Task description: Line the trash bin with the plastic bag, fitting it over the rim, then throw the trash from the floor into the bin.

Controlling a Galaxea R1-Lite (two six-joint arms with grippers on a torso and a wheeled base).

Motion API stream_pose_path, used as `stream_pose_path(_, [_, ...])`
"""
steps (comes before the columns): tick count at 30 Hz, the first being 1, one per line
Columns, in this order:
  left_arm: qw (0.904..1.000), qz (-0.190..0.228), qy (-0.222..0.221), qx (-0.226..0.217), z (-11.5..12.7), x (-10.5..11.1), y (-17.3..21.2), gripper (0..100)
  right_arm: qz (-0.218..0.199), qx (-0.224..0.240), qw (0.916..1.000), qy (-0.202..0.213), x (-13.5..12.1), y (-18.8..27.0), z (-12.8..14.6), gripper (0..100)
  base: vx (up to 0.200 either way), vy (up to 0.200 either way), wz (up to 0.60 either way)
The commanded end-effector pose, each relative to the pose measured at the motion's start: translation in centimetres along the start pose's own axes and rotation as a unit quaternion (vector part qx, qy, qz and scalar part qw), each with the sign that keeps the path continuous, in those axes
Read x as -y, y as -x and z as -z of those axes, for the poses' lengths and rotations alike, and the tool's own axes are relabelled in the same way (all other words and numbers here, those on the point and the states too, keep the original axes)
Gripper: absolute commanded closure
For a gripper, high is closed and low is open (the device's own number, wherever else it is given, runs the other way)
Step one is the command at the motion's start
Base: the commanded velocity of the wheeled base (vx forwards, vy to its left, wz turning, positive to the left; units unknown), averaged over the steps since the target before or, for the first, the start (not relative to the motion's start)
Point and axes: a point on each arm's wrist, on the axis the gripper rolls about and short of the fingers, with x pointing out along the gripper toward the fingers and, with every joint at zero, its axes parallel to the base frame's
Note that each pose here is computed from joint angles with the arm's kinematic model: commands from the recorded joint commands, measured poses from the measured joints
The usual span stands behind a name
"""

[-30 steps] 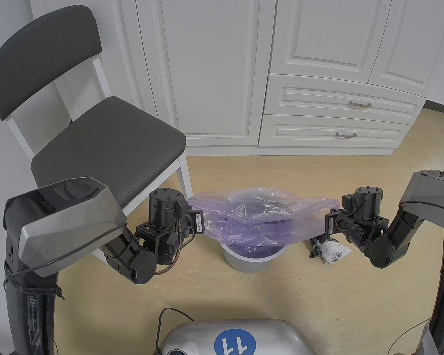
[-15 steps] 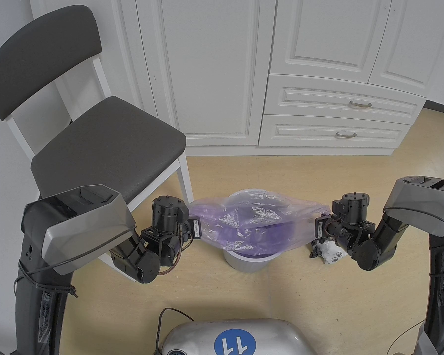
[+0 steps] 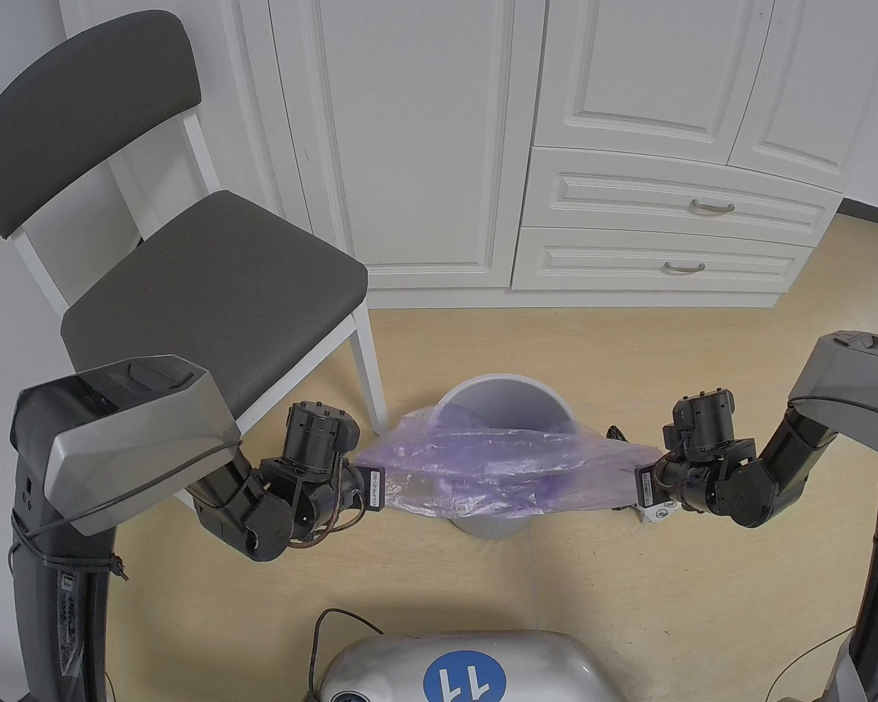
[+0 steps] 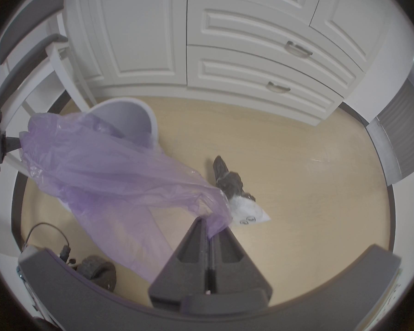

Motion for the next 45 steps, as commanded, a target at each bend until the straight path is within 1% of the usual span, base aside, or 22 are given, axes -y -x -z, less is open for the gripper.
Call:
stream_pose_path(1, [0.9997,0.001,-0.016,-0.017,-0.2,-0.3,1.5,100,-0.003,0.009,0.9998,0.018,0.3,2.0,-0.4,100,0.000,0.000,0.00])
stream_pose_path(2, [0.9997,0.000,-0.018,-0.019,-0.2,-0.4,1.5,100,-0.003,0.008,0.9997,0.022,0.3,2.0,-0.3,100,0.000,0.000,0.00])
stream_pose_path(3, [0.9993,0.000,-0.024,-0.028,-0.1,-0.5,1.8,100,-0.004,0.003,0.9993,0.038,0.4,2.1,0.0,100,0.000,0.000,0.00])
stream_pose_path(4, [0.9991,0.002,-0.025,-0.033,0.1,-0.5,1.9,100,-0.004,0.000,0.9990,0.044,0.4,2.2,0.2,100,0.000,0.000,0.00])
stream_pose_path(9, [0.9983,0.020,-0.028,-0.046,0.4,-0.6,2.4,100,-0.010,-0.012,0.9975,0.069,0.6,2.8,0.9,100,0.000,0.000,0.00])
stream_pose_path(12, [0.9981,0.022,-0.030,-0.050,0.6,-0.7,2.6,100,-0.019,-0.014,0.9965,0.081,0.9,3.3,1.1,100,0.000,0.000,0.00])
stream_pose_path(15, [0.9974,0.024,-0.040,-0.054,0.8,-0.7,2.5,100,-0.021,-0.018,0.9961,0.084,0.9,3.2,1.3,100,0.000,0.000,0.00])
stream_pose_path(19, [0.9968,0.024,-0.042,-0.063,1.5,-0.7,1.9,100,-0.025,-0.026,0.9954,0.089,0.5,2.5,1.8,100,0.000,0.000,0.00])
stream_pose_path(20, [0.9962,0.023,-0.043,-0.073,2.2,-0.7,1.2,100,-0.026,-0.033,0.9950,0.091,0.4,2.1,2.1,100,0.000,0.000,0.00])
stream_pose_path(22, [0.9958,0.022,-0.043,-0.077,2.5,-0.7,0.9,100,-0.027,-0.038,0.9947,0.092,0.3,1.9,2.4,100,0.000,0.000,0.00])
stream_pose_path(23, [0.9955,0.020,-0.043,-0.082,2.8,-0.7,0.4,100,-0.028,-0.049,0.9939,0.095,0.2,1.5,2.9,100,0.000,0.000,0.00])
stream_pose_path(26, [0.9955,0.019,-0.043,-0.083,2.9,-0.8,0.3,100,-0.028,-0.054,0.9934,0.098,0.2,1.5,3.1,100,0.000,0.000,0.00])
stream_pose_path(29, [0.9959,0.014,-0.038,-0.080,2.4,-1.5,0.9,100,-0.024,-0.050,0.9920,0.113,0.9,2.4,2.8,100,0.000,0.000,0.00])
stream_pose_path(30, [0.9963,0.013,-0.037,-0.076,1.8,-1.6,1.3,100,-0.024,-0.050,0.9912,0.120,1.3,2.7,2.8,100,0.000,0.000,0.00])
stream_pose_path(32, [0.9955,0.018,-0.036,-0.086,1.4,-1.8,1.8,100,-0.032,-0.051,0.9894,0.132,1.4,3.0,3.0,100,0.000,0.000,0.00])
stream_pose_path(33, [0.9955,0.018,-0.036,-0.086,1.4,-1.8,1.8,100,-0.032,-0.051,0.9894,0.132,1.4,3.0,3.0,100,0.000,0.000,0.00])
stream_pose_path(35, [0.9939,0.024,-0.034,-0.102,1.6,-1.9,1.5,100,-0.039,-0.060,0.9880,0.137,0.9,2.3,3.5,100,0.000,0.000,0.00])
stream_pose_path(37, [0.9941,0.025,-0.033,-0.101,1.7,-1.8,1.3,100,-0.040,-0.061,0.9878,0.138,0.7,1.9,3.7,100,0.000,0.000,0.00])
stream_pose_path(39, [0.9939,0.019,-0.030,-0.105,2.3,-1.7,-0.1,100,-0.037,-0.064,0.9880,0.136,0.3,0.8,3.9,100,0.000,0.000,0.00])
stream_pose_path(41, [0.9940,0.017,-0.026,-0.105,2.5,-1.6,-0.8,100,-0.038,-0.065,0.9886,0.131,0.0,0.2,4.1,100,0.000,0.000,0.00])
stream_pose_path(44, [0.9953,0.007,-0.009,-0.096,2.4,-1.5,-1.8,100,-0.041,-0.065,0.9914,0.106,-0.9,-1.0,4.2,100,0.000,0.000,0.00])
stream_pose_path(45, [0.9953,0.007,-0.009,-0.096,2.4,-1.5,-1.8,100,-0.041,-0.065,0.9914,0.106,-0.9,-1.0,4.2,100,0.000,0.000,0.00])
